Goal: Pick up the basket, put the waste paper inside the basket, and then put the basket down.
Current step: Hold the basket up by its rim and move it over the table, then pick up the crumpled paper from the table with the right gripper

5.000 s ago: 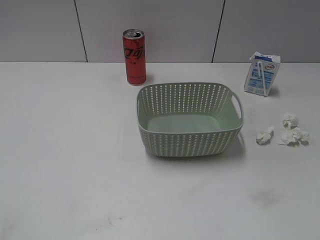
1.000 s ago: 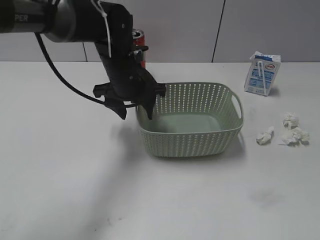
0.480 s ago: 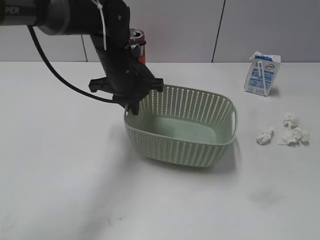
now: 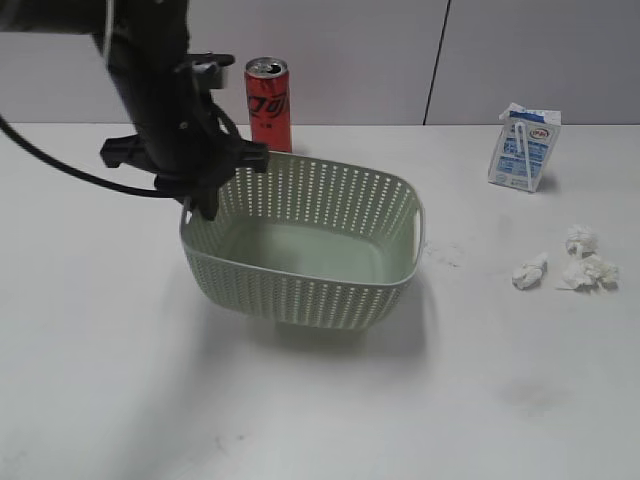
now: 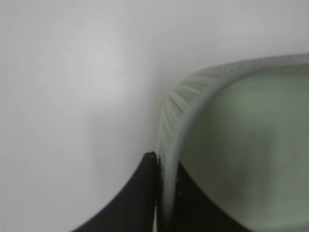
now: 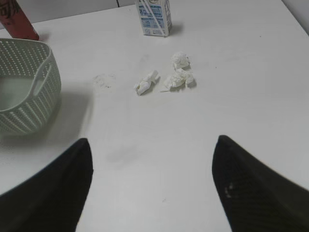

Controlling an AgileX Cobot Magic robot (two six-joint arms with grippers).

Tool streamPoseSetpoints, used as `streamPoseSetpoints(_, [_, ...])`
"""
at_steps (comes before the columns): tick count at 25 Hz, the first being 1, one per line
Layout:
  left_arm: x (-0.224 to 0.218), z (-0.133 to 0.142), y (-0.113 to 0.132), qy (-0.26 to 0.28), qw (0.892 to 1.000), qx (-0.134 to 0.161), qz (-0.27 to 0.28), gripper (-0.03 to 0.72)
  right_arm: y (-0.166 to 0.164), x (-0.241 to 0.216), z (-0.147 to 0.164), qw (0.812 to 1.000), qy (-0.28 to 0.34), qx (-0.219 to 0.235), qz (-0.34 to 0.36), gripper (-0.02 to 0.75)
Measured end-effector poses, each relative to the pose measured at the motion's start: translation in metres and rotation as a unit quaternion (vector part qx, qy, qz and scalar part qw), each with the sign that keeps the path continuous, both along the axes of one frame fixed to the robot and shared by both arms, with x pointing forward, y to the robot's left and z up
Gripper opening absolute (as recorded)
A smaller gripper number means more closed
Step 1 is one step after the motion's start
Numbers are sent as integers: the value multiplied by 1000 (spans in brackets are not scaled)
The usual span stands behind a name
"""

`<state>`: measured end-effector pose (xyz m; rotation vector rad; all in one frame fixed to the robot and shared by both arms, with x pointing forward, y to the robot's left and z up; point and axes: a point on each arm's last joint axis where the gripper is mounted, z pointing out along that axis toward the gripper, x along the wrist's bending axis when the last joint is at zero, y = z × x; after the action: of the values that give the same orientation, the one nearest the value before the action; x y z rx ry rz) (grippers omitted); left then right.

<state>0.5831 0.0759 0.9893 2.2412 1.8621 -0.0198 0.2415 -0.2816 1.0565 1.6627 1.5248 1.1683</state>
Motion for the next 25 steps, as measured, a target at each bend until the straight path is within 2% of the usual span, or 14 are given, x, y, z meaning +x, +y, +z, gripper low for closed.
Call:
streamPoseSetpoints(2, [-9,-3,18,-5,999,-25,30,1,-1,9,5,1000,15,3,-1,585])
streamPoseSetpoints(4, [-17,-7,35,-15,998,-35,53,1,-2,21,11,1000,26,6,-4,585])
streamPoseSetpoints(6, [-24,-11,44,-25,997,-34,57,1,-3,35,19,999,38,8,-7,585])
streamPoseSetpoints(11, [-28,-13,45,-23,997,-38,61,1,-7,86,32,993,116,10,-13,585])
streamPoseSetpoints(16, [-28,-13,45,-22,997,-39,62,1,-12,157,33,977,211,14,-15,585])
streamPoseSetpoints(20, [-28,-13,45,-21,997,-41,63,1,-13,218,22,962,274,12,8,585])
streamPoseSetpoints(25, [-29,-12,43,-17,996,-52,70,1,-7,293,-10,937,345,2,59,585])
